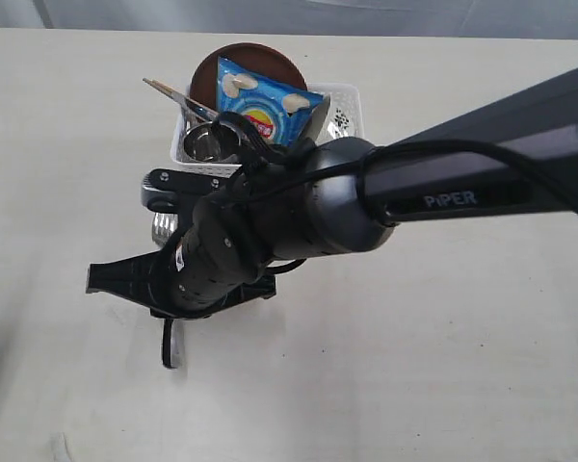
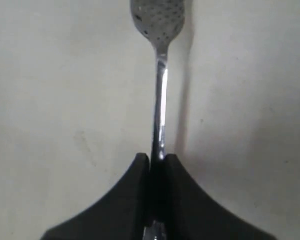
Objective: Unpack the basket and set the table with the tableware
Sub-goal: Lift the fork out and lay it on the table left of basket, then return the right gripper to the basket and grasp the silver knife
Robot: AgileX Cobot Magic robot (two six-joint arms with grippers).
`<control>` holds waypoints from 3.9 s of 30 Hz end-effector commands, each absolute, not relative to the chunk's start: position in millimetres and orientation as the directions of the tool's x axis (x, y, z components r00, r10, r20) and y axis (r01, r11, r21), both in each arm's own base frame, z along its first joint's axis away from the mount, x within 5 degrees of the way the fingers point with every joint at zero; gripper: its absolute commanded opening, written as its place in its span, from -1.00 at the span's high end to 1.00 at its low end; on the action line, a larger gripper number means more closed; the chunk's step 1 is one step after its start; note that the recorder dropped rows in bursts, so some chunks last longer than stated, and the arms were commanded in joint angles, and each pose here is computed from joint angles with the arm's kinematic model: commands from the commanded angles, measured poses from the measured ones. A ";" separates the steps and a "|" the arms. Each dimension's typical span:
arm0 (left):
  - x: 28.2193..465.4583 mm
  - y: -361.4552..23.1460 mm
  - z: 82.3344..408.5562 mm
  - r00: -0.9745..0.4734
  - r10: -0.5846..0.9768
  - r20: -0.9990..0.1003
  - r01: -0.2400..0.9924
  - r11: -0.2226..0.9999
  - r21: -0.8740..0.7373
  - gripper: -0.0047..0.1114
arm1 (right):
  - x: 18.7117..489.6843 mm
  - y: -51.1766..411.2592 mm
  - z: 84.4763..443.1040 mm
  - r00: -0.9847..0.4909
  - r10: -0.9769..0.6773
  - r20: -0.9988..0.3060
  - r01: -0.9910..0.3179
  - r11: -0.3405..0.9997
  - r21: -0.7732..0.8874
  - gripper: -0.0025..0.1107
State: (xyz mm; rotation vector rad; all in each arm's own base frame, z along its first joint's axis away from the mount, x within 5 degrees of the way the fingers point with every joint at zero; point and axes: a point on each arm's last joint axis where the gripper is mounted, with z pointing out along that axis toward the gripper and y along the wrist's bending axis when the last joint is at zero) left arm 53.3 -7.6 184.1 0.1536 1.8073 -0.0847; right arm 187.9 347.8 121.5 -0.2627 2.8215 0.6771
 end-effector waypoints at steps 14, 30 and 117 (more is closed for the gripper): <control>53.4 -8.0 184.2 -0.226 0.053 -0.973 0.155 0.988 0.018 0.92 | 188.5 341.0 114.5 -0.959 -0.166 -0.232 -0.243 0.900 0.363 0.43; 53.4 -8.0 184.2 -0.226 0.053 -0.973 0.155 0.988 0.018 0.92 | 212.6 343.7 219.7 -0.805 -0.450 -0.386 -0.512 0.857 0.067 0.28; 53.4 -8.0 184.2 -0.226 0.053 -0.973 0.155 0.988 0.018 0.92 | 359.3 353.8 196.7 -0.477 -0.696 -0.536 -0.695 0.672 -0.255 0.96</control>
